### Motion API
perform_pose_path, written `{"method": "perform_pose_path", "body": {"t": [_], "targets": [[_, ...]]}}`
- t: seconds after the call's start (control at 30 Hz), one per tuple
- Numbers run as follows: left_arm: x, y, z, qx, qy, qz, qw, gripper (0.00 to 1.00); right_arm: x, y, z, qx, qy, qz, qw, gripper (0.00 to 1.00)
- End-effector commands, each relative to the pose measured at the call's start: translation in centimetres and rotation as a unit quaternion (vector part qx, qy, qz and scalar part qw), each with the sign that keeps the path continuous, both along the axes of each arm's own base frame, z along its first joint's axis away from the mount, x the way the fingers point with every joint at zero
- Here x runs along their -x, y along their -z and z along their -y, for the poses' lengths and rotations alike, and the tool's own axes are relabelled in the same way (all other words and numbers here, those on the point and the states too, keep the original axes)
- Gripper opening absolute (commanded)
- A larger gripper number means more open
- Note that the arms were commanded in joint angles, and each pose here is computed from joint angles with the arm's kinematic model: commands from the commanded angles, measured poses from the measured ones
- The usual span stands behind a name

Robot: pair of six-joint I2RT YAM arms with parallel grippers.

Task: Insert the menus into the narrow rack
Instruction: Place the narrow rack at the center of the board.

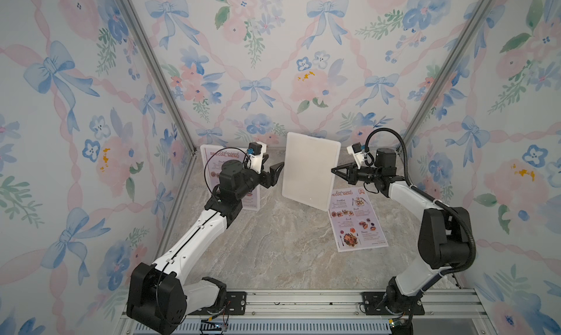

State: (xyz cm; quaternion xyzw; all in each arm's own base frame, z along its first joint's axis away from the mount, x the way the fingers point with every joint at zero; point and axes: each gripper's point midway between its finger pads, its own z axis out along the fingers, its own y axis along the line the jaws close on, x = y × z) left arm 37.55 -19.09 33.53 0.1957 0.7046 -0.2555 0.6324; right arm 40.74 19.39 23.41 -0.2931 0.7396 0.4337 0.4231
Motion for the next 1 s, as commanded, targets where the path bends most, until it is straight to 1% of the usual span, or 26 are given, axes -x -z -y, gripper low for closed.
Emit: {"method": "perform_pose_path", "body": {"t": [0.0,0.17,0.27,0.37,0.5,0.67,0.73,0.83,0.93,0.97], "targets": [[1.0,0.3,-0.6,0.002,0.01,-0.013,1.0,0.73,5.4,-1.2,-2.0,0.02,-0.064,0.006,0.998,0.0],[1.7,-0.5,-1.6,0.003,0.007,-0.006,1.0,0.74,10.2,-0.1,-3.3,0.03,-0.096,-0.009,0.995,0.0],[1.9,-0.9,-2.0,0.003,0.003,-0.001,1.0,0.74,12.3,0.8,-4.1,0.033,-0.111,-0.014,0.993,0.0],[2.1,-1.2,-2.1,0.005,0.002,0.001,1.0,0.74,13.4,1.8,-4.8,0.033,-0.119,-0.022,0.992,0.0],[2.1,-1.4,-2.3,0.005,0.001,0.004,1.0,0.74,14.1,2.8,-6.1,0.043,-0.137,-0.019,0.989,0.0],[2.1,-2.1,-2.8,0.005,-0.001,0.013,1.0,0.74,12.8,3.7,-6.7,0.051,-0.137,0.0,0.989,0.0],[2.1,-2.3,-3.2,0.005,-0.002,0.016,1.0,0.74,12.2,4.1,-6.7,0.058,-0.137,-0.005,0.989,0.0],[2.2,-2.6,-3.7,0.006,0.0,0.016,1.0,0.74,11.3,4.7,-6.6,0.063,-0.133,-0.01,0.989,0.06],[2.3,-2.7,-4.0,0.004,-0.001,0.019,1.0,0.74,11.0,4.9,-6.5,0.069,-0.129,-0.008,0.989,0.19],[2.3,-2.7,-4.0,0.003,0.0,0.019,1.0,0.74,11.0,5.0,-6.4,0.071,-0.126,-0.007,0.989,0.29]]}}
